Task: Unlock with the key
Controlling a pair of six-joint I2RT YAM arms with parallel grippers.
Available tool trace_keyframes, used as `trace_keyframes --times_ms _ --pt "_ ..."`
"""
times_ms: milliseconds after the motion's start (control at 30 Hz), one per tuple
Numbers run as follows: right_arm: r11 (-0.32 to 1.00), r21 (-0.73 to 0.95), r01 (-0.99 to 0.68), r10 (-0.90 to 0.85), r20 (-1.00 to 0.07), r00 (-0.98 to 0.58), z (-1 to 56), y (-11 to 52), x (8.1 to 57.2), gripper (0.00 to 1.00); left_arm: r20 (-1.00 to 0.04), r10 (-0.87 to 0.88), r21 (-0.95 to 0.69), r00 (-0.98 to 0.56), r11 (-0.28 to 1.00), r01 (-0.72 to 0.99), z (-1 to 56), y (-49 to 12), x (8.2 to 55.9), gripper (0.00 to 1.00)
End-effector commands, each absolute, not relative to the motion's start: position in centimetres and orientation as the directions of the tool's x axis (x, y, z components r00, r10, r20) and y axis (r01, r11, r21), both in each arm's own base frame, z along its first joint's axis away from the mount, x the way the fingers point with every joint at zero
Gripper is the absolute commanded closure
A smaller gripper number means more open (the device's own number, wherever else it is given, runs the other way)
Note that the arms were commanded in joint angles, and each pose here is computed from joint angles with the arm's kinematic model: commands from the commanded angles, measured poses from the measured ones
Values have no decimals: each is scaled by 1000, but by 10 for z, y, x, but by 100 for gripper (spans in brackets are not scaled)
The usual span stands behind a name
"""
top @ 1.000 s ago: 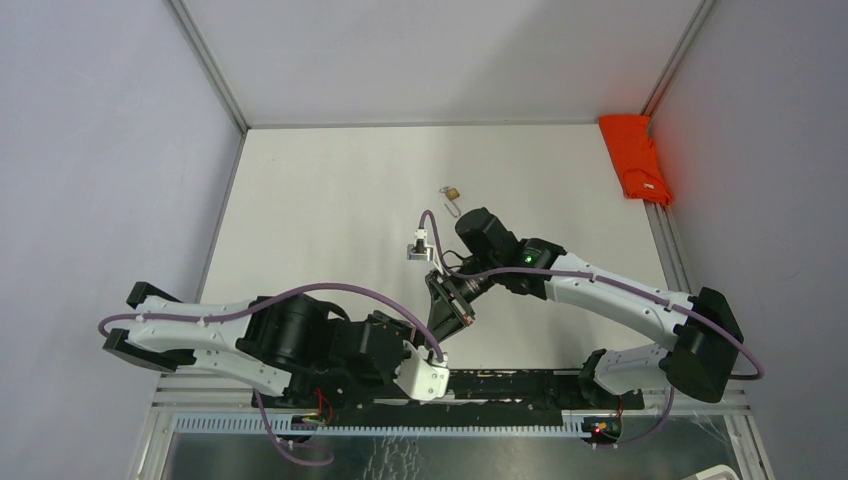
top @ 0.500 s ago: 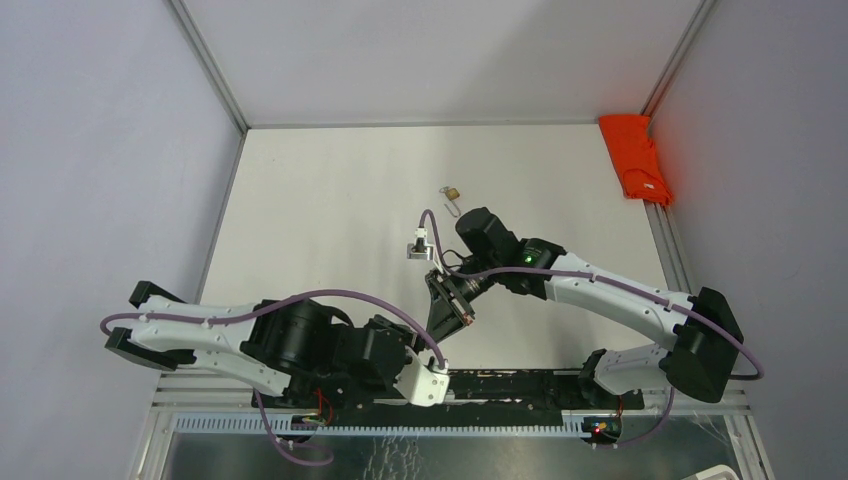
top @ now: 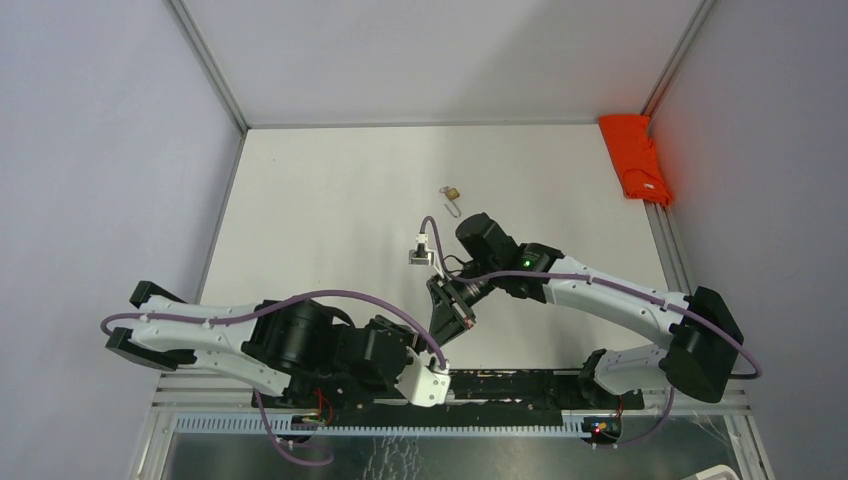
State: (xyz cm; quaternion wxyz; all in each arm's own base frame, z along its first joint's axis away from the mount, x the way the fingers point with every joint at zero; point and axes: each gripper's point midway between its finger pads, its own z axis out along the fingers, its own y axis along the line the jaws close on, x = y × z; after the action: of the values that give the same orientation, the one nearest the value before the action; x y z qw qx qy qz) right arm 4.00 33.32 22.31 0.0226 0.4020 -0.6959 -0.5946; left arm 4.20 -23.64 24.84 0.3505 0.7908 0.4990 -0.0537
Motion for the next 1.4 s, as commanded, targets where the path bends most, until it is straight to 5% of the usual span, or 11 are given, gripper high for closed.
trace_keyframes --times_ms 0,1367 --pt "-76 817 -572 -564 -508 -651 237 338 43 100 -477 722 507 500 -239 828 258 -246 38 98" --pt "-93 806 -584 -581 -520 -626 238 341 36 100 -482 726 501 490 -231 834 261 -246 38 98"
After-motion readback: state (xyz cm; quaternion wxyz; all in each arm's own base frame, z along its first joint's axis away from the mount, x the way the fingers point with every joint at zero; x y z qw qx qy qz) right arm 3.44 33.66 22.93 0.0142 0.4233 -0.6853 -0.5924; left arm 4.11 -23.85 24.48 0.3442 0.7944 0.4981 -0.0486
